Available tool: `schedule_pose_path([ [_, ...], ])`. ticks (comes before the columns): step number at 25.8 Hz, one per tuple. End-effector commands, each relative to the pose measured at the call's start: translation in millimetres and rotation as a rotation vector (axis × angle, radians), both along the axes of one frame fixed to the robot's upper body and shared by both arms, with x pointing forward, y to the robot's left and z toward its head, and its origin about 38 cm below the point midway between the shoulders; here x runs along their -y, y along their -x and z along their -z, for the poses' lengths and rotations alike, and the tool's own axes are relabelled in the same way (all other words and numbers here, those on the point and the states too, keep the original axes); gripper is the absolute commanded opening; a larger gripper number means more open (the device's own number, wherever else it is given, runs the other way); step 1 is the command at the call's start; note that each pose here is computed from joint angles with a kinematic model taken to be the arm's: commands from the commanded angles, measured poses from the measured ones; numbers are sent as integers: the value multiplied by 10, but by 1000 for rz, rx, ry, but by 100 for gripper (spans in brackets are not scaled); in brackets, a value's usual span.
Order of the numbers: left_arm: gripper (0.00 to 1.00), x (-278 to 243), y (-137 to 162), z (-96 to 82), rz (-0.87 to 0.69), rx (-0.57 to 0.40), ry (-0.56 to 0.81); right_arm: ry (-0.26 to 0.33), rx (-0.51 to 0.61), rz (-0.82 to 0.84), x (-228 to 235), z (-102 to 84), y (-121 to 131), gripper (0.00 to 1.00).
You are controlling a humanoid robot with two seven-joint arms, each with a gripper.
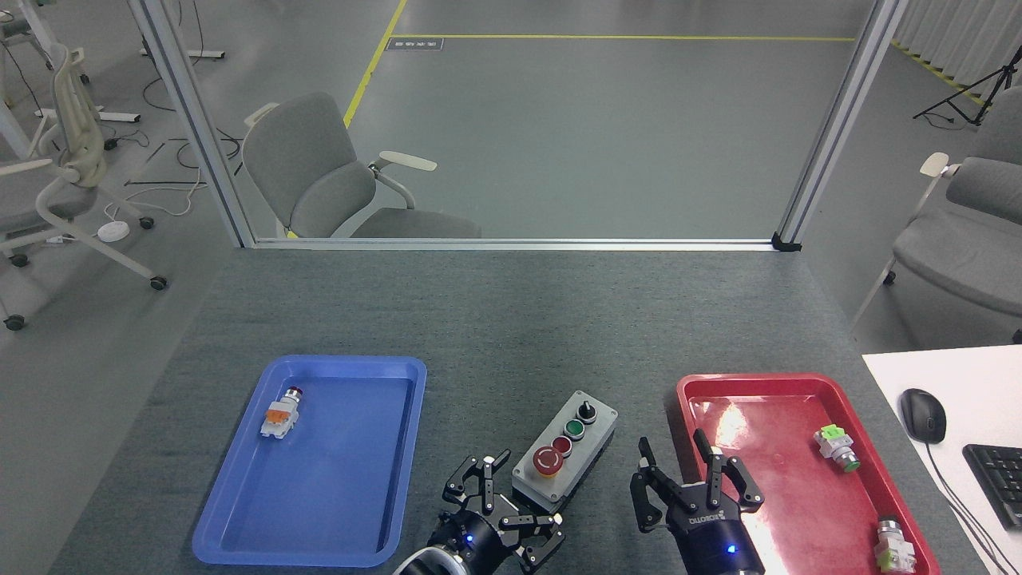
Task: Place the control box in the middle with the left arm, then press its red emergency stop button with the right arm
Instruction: 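Move the right gripper onto the control box's red button, withdraw left gripper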
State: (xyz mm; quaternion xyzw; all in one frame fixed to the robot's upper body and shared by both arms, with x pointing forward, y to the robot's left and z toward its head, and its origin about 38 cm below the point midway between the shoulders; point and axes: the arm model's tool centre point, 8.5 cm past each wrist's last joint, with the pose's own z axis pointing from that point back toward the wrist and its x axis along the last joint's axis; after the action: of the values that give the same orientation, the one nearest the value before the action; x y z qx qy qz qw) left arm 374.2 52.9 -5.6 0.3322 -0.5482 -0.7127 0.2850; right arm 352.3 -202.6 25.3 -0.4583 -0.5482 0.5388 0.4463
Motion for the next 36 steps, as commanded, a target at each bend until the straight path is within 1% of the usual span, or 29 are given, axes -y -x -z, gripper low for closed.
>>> schedule_pose_path([
  [1,99,-215,102,-12,11,2,8,-7,-14,-57,-178,26,33,32],
  [3,99,-387,133,-3,4,-4,6,-4,-48,-80,-277,56,43,18],
  [4,99,-474,145,-2,1,-6,3,0,-55,-92,-318,38,15,12],
  [5,99,-572,149,-3,-4,-9,1,5,-51,-107,-374,8,-19,8],
  [6,99,-664,151,-10,-7,-9,-5,13,-45,-122,-428,-10,-34,6],
  [8,99,-984,111,-73,-45,-1,-11,27,-47,-150,-566,5,-33,0],
  [11,99,-1344,93,-217,-90,12,21,34,-32,-179,-761,-45,-83,0],
  [13,99,-1597,44,-328,-129,31,37,45,-44,-198,-869,-29,-94,0],
  [15,99,-1864,-17,-476,-170,58,69,60,-82,-209,-952,17,-109,0],
  [16,99,-1997,-56,-551,-193,71,94,68,-96,-214,-983,48,-101,0],
  [18,99,-2334,-124,-725,-271,108,175,69,-101,-219,-1029,51,-129,0],
  [19,99,-2456,-144,-754,-312,117,207,67,-107,-222,-1050,67,-128,0],
  [20,99,-2511,-164,-749,-343,116,233,68,-114,-222,-1061,86,-127,0],
  [22,99,-2533,-162,-673,-375,105,257,72,-122,-222,-1060,113,-130,0],
  [25,99,-2542,-170,-692,-434,145,311,75,-139,-229,-1086,169,-114,0],
  [28,99,-2497,-189,-664,-494,145,332,78,-149,-235,-1102,205,-105,0],
  [33,99,-2465,-210,-703,-501,157,342,82,-172,-242,-1142,284,-73,0],
  [36,99,-2482,-203,-689,-503,156,343,91,-187,-245,-1135,332,-101,0],
])
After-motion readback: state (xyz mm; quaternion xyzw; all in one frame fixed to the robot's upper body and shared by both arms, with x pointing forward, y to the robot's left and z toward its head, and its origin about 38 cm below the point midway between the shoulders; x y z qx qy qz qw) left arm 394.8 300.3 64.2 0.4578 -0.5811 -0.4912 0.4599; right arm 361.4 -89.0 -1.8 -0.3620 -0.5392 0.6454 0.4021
